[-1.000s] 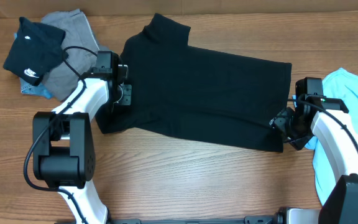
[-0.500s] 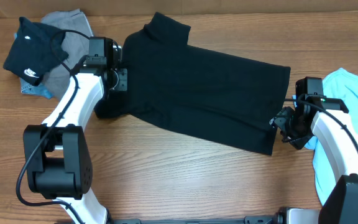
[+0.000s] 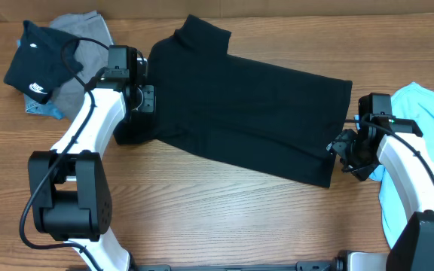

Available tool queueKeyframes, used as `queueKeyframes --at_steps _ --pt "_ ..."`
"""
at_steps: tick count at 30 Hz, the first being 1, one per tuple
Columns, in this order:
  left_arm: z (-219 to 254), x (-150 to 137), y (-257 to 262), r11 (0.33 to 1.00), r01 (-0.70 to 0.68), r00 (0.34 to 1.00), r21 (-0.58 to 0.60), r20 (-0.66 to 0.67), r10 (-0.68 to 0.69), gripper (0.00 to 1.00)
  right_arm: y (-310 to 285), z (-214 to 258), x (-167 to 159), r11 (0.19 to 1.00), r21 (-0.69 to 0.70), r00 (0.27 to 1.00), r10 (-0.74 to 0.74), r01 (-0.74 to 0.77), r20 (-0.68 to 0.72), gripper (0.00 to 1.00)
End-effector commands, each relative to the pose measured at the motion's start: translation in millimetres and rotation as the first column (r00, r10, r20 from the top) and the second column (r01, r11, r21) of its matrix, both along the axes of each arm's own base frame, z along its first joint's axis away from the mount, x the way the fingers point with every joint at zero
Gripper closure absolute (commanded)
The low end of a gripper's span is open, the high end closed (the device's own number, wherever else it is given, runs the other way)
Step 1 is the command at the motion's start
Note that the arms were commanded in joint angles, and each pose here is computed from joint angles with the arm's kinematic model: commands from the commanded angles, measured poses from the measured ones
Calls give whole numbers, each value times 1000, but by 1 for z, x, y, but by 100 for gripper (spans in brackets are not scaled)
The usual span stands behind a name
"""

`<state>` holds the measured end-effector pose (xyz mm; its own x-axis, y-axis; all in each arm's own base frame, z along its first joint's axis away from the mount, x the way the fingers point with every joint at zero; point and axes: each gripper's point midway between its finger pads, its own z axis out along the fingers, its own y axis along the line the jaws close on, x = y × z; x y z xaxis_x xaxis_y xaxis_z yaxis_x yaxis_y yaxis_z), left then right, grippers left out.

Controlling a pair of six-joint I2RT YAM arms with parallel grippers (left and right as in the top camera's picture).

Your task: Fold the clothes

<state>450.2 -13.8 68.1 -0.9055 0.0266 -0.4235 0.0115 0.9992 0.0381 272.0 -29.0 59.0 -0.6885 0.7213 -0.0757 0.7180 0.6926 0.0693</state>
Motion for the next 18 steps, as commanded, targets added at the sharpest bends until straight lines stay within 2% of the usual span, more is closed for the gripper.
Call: queueKeyframes --at_steps 1,4,5,7,9,18 --pt "-24 -7 15 998 -21 998 56 -57 24 37 -1 5 7 1000 -9 1000 7 -7 22 32" --pt "-41 -11 15 998 -24 995 57 -98 29 43 -1 3 5 1000 -9 1000 7 -7 16 32" --pt "-45 -11 15 998 -38 993 52 -106 43 50 -1 3 4 1000 -9 1000 7 -7 13 32" --pt "-48 -12 15 998 -43 992 51 -113 49 76 -1 2 4 1000 -8 1000 7 -7 11 32" --pt "-45 -11 14 998 -42 993 46 -108 47 96 -1 2 4 1000 -9 1000 7 -7 14 32" --pt "-20 -11 13 999 -40 993 37 -111 44 94 -1 2 4 1000 -9 1000 7 -7 12 29"
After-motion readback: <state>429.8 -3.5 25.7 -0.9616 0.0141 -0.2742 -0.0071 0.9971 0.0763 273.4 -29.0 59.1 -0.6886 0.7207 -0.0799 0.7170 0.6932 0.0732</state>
